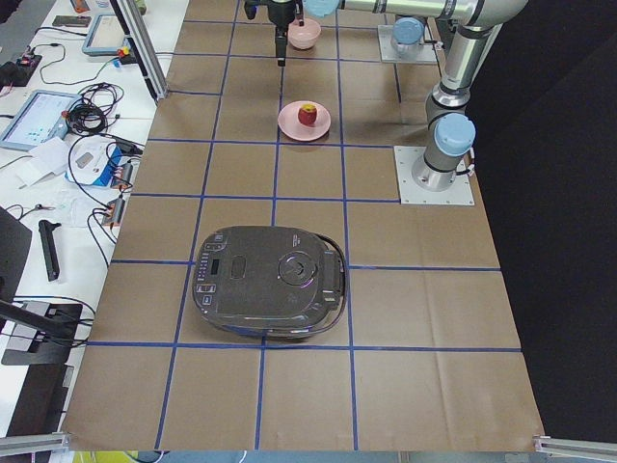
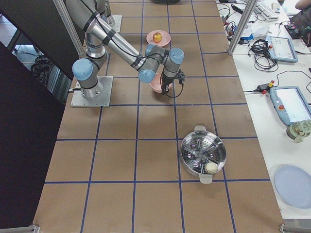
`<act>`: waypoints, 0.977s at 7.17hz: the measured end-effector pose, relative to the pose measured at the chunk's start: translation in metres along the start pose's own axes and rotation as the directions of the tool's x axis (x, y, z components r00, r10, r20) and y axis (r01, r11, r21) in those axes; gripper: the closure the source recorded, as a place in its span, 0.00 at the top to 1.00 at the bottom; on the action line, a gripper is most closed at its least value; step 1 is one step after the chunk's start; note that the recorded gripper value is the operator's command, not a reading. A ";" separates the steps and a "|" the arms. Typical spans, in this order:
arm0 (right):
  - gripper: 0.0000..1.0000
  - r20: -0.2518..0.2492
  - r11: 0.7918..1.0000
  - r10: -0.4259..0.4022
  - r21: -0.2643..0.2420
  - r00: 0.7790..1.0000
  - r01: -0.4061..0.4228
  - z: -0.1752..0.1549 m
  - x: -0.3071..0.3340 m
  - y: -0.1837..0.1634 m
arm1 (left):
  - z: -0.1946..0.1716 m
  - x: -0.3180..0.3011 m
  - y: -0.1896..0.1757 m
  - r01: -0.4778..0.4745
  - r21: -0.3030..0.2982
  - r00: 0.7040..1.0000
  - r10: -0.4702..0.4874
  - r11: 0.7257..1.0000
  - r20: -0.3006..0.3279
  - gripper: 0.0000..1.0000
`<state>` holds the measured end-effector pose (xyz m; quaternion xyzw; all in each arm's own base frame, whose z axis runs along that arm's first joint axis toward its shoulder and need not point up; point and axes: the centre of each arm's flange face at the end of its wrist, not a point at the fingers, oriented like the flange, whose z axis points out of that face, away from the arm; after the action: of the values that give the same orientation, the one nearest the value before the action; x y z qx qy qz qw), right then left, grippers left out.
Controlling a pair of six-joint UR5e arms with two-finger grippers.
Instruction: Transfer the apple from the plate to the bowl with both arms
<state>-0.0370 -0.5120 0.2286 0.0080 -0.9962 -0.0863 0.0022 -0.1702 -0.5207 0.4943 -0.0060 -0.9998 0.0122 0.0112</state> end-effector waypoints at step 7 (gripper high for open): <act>0.03 0.160 0.998 -0.061 -0.005 0.985 0.062 -0.052 -0.147 -0.004 | 0.000 0.000 0.000 0.000 0.001 1.000 0.000 1.000 0.000 1.00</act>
<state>0.1104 -0.5220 0.2789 0.0317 -0.9920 -0.0918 -0.0804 -0.1703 -0.5210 0.4942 -0.0059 -0.9998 0.0126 0.0112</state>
